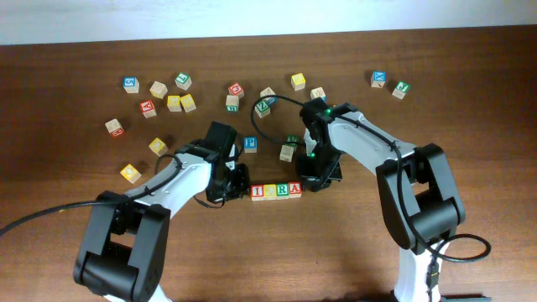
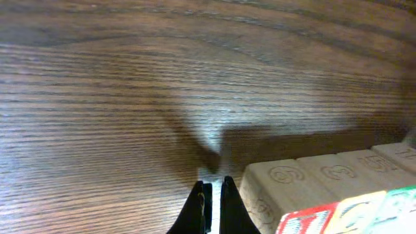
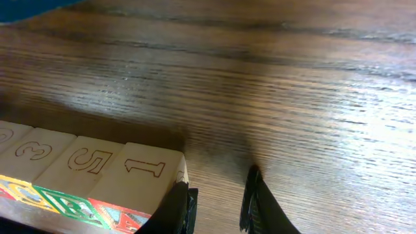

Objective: Spell out ICRA

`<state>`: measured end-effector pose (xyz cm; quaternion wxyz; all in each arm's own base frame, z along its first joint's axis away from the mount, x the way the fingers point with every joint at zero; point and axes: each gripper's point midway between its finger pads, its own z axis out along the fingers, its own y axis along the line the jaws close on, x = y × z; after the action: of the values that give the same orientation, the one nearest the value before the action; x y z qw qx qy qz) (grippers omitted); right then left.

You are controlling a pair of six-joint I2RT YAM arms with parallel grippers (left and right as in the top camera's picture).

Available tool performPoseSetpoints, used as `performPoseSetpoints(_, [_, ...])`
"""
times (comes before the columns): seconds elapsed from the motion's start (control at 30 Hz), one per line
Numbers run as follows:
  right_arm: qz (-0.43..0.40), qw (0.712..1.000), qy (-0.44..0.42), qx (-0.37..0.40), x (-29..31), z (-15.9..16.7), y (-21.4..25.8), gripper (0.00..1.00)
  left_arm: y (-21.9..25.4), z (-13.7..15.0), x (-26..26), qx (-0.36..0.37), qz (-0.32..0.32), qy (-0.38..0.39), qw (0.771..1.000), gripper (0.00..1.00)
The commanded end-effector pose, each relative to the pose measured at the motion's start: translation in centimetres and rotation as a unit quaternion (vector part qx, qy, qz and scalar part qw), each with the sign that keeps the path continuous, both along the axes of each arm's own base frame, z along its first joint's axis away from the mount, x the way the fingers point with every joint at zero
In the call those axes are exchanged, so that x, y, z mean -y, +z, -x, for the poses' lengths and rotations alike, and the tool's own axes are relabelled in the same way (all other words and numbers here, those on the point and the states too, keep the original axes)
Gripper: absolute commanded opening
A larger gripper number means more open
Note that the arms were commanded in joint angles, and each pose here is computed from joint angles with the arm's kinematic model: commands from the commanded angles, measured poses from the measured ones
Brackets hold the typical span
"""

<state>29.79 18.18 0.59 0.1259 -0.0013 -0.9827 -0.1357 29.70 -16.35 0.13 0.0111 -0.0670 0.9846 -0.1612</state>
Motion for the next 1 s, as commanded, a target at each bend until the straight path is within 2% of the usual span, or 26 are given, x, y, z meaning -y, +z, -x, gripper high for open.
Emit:
performPoseSetpoints(0.0, [-0.003,1.0,0.004,-0.011,-0.2,0.7,-0.6,0.18,0.0,0.5,0.9,-0.014,0.026,-0.004,1.0,0.0])
performPoseSetpoints(0.4, [-0.005,1.0,0.004,-0.009,-0.3,0.6,-0.6,0.18,0.3,0.9,1.5,-0.025,0.048,-0.008,0.999,0.0])
performPoseSetpoints(0.6, [0.017,1.0,-0.004,-0.006,1.4,0.1,-0.8,0.2,-0.9,1.0,-2.3,-0.018,-0.065,0.007,0.998,0.0])
performPoseSetpoints(0.7, [0.027,1.0,-0.008,-0.008,2.2,0.1,-0.9,0.2,-1.0,0.6,-3.3,-0.01,-0.085,0.014,0.996,0.0])
performPoseSetpoints(0.73, [0.027,1.0,-0.01,-0.008,2.3,0.0,-0.8,0.23,-0.9,0.5,-3.7,-0.012,-0.085,0.021,0.996,0.0])
performPoseSetpoints(0.87, [0.027,0.999,-0.041,-0.01,4.4,-0.4,0.8,0.23,1.8,-1.0,-5.6,-0.022,-0.088,0.037,0.995,0.0])
performPoseSetpoints(0.97, [0.018,0.998,-0.06,0.021,6.3,-0.6,4.7,0.23,5.7,-2.4,-6.6,0.008,-0.08,0.045,0.996,0.0])
